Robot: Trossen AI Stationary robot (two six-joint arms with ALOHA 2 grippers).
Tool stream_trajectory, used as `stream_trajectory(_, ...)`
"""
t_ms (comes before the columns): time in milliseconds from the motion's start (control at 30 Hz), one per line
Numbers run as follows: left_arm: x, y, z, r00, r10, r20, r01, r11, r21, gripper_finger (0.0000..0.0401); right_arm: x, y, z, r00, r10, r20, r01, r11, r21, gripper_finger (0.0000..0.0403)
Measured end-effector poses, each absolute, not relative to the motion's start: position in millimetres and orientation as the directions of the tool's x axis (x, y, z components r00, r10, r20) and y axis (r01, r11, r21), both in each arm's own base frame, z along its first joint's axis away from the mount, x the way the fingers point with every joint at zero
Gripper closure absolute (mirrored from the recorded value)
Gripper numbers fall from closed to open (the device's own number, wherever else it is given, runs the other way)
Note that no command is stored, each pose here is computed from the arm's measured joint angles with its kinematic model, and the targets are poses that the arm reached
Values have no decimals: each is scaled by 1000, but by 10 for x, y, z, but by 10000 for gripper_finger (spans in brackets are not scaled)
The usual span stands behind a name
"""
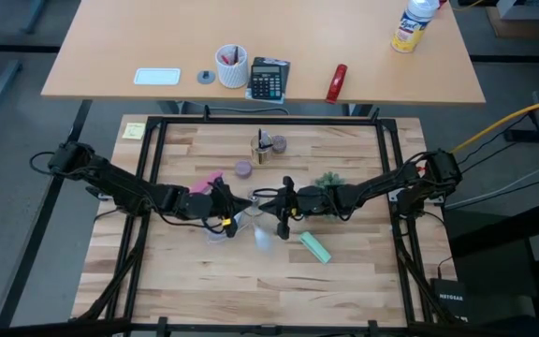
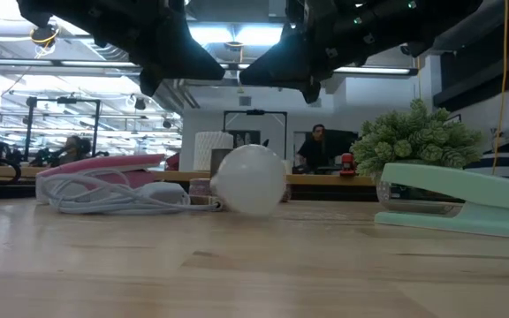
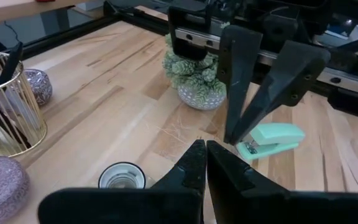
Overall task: Screw lightbulb
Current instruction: Insert the lightbulb into the lamp
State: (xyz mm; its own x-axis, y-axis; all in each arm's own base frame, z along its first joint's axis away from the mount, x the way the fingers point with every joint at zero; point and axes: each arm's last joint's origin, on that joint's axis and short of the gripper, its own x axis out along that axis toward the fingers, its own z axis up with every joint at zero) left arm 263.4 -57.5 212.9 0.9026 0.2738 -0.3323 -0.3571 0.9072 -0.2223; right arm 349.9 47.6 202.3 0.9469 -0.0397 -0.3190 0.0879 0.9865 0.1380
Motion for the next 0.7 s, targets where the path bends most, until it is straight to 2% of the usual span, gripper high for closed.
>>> stream_trajectory(267, 2635, -583, 2127, 908, 246, -338, -333, 914, -231, 396, 3501, 477, 2030, 949, -39, -314, 87, 986, 139, 389)
stream_trajectory(333, 2640, -618, 2124, 925, 137, -355, -241, 934, -266, 396, 3501, 477, 2033, 949, -39, -314, 86, 986, 139, 389)
stream_trajectory(400, 2630, -702, 2118, 927, -38, -374, -87, 946, -312, 396, 3501, 479, 2035, 949, -30, -313, 78, 987, 142, 389)
stream_trajectory(500, 2581, -867, 2103, 878, -268, -397, 110, 919, -379, 396, 3501, 481, 2037, 949, -23, -313, 71, 987, 145, 389)
stream_trajectory(700, 2467, -1060, 2028, 782, -403, -475, 205, 886, -415, 396, 3501, 482, 2039, 950, -22, -312, 71, 987, 145, 389)
